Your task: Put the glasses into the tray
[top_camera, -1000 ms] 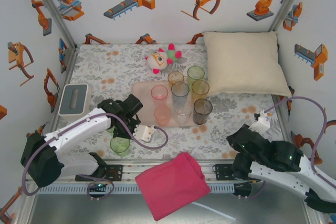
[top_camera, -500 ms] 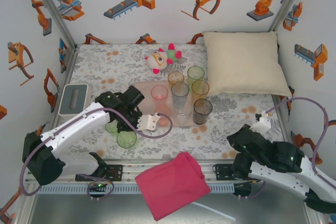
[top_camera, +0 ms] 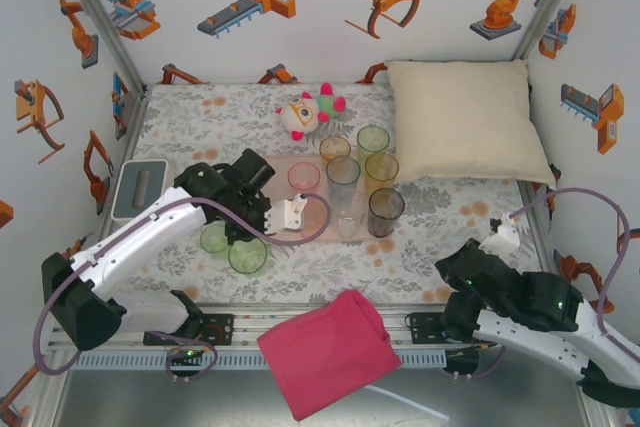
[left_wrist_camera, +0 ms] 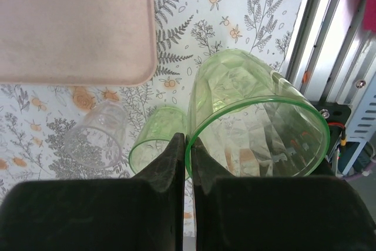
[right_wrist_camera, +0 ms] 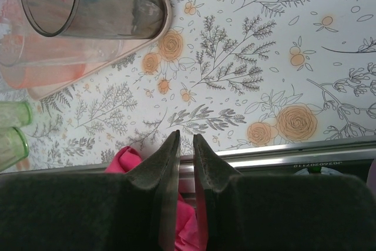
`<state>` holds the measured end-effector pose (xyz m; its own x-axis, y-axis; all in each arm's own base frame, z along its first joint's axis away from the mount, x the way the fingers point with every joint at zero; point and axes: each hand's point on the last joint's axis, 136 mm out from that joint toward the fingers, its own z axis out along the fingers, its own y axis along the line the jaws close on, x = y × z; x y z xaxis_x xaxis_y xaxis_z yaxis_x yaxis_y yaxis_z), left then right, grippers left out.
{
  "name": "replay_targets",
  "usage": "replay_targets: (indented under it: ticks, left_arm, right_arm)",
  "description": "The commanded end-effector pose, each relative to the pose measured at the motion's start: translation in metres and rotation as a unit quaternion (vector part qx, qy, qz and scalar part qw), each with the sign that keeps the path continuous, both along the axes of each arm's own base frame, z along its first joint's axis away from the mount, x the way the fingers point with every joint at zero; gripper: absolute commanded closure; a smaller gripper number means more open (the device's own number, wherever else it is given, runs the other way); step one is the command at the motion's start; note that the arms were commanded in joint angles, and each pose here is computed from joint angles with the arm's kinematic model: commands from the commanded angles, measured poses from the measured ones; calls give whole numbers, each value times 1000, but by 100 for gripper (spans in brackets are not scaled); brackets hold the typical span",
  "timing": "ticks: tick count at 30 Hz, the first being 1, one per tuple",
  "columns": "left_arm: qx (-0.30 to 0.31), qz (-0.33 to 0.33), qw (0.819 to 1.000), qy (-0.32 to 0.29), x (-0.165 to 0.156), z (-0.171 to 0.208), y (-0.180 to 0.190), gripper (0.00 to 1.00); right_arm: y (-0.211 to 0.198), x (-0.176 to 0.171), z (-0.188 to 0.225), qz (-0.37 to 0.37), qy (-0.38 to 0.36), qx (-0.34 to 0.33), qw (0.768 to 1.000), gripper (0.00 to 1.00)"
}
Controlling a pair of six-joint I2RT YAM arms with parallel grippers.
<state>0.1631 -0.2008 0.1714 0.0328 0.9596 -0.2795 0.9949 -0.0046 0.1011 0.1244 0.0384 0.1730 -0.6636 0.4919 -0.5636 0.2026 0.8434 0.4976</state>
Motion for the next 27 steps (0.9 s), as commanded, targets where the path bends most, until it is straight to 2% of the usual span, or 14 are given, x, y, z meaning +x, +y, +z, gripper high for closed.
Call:
replay_targets:
  ticks: [1, 10, 15, 21, 27]
  left_arm:
    - [-1, 30, 1000, 4, 4, 11, -2, 95]
    - [-30, 100, 994, -31, 48, 44, -12, 95]
    - [-57, 170, 983, -33, 90, 62, -8, 95]
    - [-74, 232, 968, -65, 145, 77, -4, 95]
    - [-87, 299, 945, -102, 206, 85, -1, 95]
  right_arm:
    - [-11, 1, 2, -19, -10, -5, 1000, 81]
    - [-19, -2, 5, -21, -12, -7, 1000, 81]
    - [-25, -4, 7, -26, -14, -7, 1000, 81]
    - [-27, -4, 6, -32, -13, -8, 999, 81]
    - [-27, -5, 6, -33, -9, -7, 999, 81]
